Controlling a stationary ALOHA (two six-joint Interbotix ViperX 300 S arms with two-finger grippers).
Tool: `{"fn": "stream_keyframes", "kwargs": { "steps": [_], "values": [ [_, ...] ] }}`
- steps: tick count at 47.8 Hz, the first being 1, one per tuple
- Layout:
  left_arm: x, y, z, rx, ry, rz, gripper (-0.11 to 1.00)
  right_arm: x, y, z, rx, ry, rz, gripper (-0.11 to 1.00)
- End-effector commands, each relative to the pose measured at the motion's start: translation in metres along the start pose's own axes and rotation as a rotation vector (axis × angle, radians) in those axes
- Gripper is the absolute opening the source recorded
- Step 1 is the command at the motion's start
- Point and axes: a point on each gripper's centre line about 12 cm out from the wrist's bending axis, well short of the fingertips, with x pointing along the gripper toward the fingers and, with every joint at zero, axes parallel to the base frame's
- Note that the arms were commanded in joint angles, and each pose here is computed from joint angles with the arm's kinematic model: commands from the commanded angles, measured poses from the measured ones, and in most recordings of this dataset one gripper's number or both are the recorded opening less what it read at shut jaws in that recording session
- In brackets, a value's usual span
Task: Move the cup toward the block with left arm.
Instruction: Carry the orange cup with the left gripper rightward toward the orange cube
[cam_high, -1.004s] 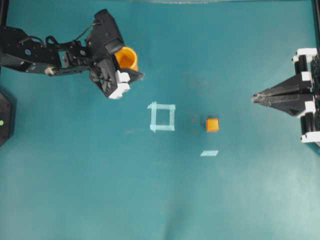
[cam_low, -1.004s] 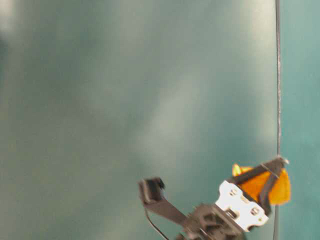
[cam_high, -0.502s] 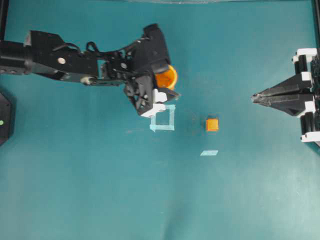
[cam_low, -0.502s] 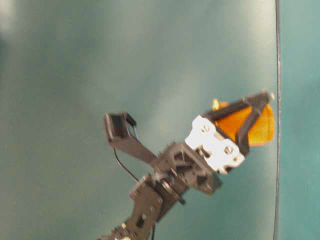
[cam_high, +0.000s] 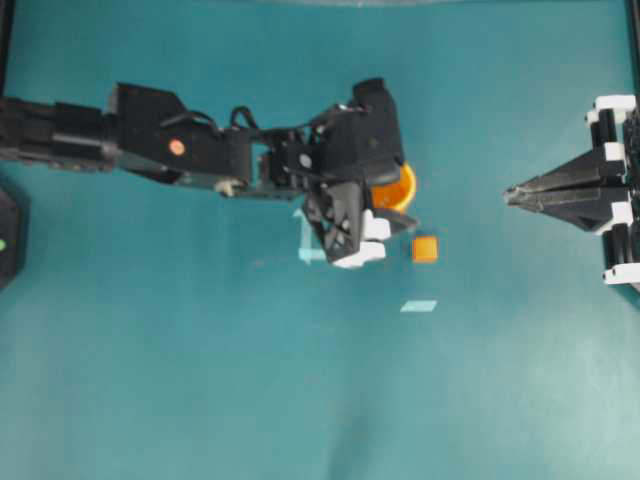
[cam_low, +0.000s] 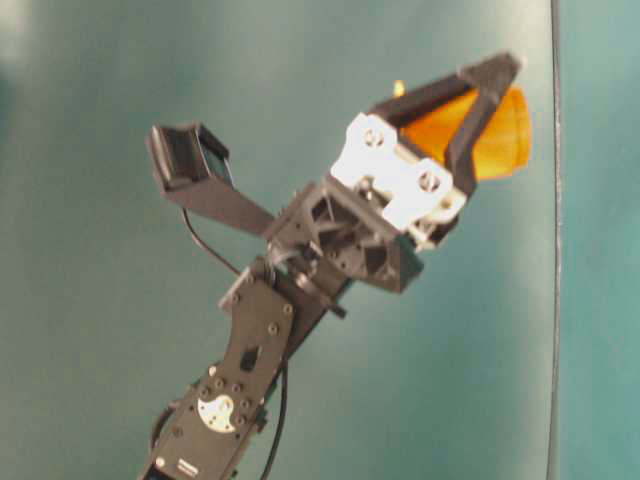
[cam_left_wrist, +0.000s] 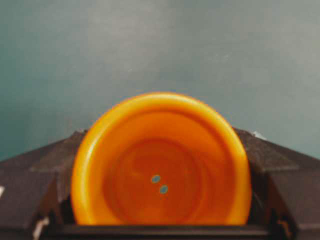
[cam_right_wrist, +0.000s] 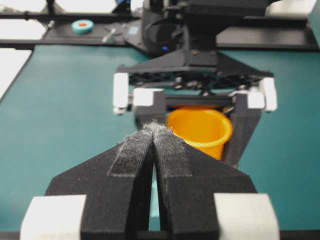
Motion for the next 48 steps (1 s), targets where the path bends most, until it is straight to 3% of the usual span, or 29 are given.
{"fn": "stream_keyframes", "kwargs": {
  "steps": [1,28,48],
  "values": [
    [-0.001,-0.011,0.020,0.014,-0.053,-0.019,0.63,0.001,0.000,0.013,0.001,-0.037,0.000,0.00],
    [0.050,-0.032,0.035,0.037,-0.023,-0.045,0.63,0.001,0.000,0.014,0.000,-0.038,0.000,0.00],
    [0.064,-0.043,0.039,0.048,-0.018,-0.058,0.63,0.001,0.000,0.013,0.000,-0.037,0.000,0.00]
  ]
}}
